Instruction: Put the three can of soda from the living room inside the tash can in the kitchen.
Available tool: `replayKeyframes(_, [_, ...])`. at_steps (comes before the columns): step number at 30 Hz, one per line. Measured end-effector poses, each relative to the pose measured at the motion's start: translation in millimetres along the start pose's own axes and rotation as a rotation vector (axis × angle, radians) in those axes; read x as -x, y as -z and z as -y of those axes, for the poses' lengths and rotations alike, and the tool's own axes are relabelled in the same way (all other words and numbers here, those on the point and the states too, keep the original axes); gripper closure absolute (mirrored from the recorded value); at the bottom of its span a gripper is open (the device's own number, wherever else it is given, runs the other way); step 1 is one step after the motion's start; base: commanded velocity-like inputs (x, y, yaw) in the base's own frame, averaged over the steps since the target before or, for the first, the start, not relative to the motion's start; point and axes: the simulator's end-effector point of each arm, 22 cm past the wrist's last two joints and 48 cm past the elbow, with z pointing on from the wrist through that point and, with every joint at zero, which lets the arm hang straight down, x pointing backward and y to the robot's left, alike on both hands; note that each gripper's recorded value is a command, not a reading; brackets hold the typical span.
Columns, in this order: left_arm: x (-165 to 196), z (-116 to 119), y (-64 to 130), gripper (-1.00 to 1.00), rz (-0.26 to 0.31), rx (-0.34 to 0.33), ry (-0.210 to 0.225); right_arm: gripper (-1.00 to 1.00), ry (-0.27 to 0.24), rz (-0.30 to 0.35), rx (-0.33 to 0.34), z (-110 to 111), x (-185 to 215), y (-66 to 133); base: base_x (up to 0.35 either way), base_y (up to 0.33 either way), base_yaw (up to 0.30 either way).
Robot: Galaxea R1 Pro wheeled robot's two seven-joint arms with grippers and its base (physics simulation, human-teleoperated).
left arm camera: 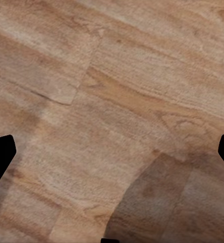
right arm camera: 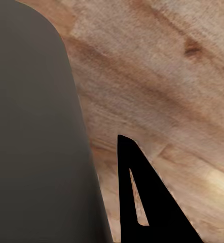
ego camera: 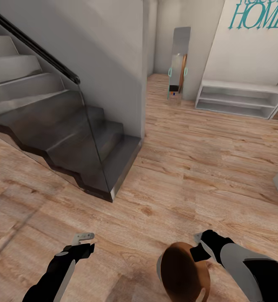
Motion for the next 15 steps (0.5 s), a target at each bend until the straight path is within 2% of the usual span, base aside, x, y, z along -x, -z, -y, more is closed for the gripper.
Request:
replayKeyframes(1, [-0.7, -0.2, 1.0, -1.00, -0.002, 0.000, 0.000, 1.00, -0.024, -0.002, 0.018, 5.9, -4.0, 1.3, 0.000, 0.000, 0.000])
replayKeyframes(2, [-0.3, -0.2, 2.2, -1.00, -0.002, 0.000, 0.000, 1.00, -0.016, -0.003, 0.010, 13.1, -5.5, 3.3, 0.000, 0.000, 0.000])
replayKeyframes(3, [-0.3, -0.3, 3.2, -1.00, -0.003, 0.000, 0.000, 1.00, -0.048, -0.015, 0.022, 27.7, -15.7, 4.5, 0.000, 0.000, 0.000])
replayKeyframes(5, [0.4, -0.5, 5.8, -1.00, -0.004, 0.001, 0.000, 1.00, 0.001, -0.023, -0.031, 53.6, -20.2, 10.0, 0.000, 0.000, 0.000])
replayKeyframes(6, [1.0, -0.6, 7.1, -1.00, -0.004, 0.001, 0.000, 1.00, 0.005, -0.031, -0.042, 61.8, -24.4, 11.8, 0.000, 0.000, 0.000])
replayKeyframes(7, [1.6, -0.7, 8.4, -1.00, -0.004, 0.001, 0.000, 1.00, 0.003, -0.030, -0.046, 65.7, -24.9, 13.9, 0.000, 0.000, 0.000])
replayKeyframes(10, [3.3, -0.9, 12.4, -1.00, -0.004, 0.001, 0.000, 1.00, -0.087, -0.016, -0.016, 71.1, -25.7, 19.9, 0.000, 0.000, 0.000])
replayKeyframes(11, [3.9, -1.0, 13.7, -1.00, -0.004, 0.001, 0.000, 1.00, -0.090, -0.020, -0.016, 73.8, -27.9, 21.6, 0.000, 0.000, 0.000])
replayKeyframes(13, [5.0, -1.2, 16.4, -1.00, -0.004, 0.001, 0.001, 1.00, -0.053, -0.037, -0.021, 77.3, -33.4, 24.6, 0.000, 0.000, 0.000])
replayKeyframes(15, [6.0, -1.2, 19.0, -1.00, -0.005, 0.001, 0.001, 1.00, -0.049, -0.039, 0.002, 73.5, -34.2, 27.6, 0.000, 0.000, 0.000])
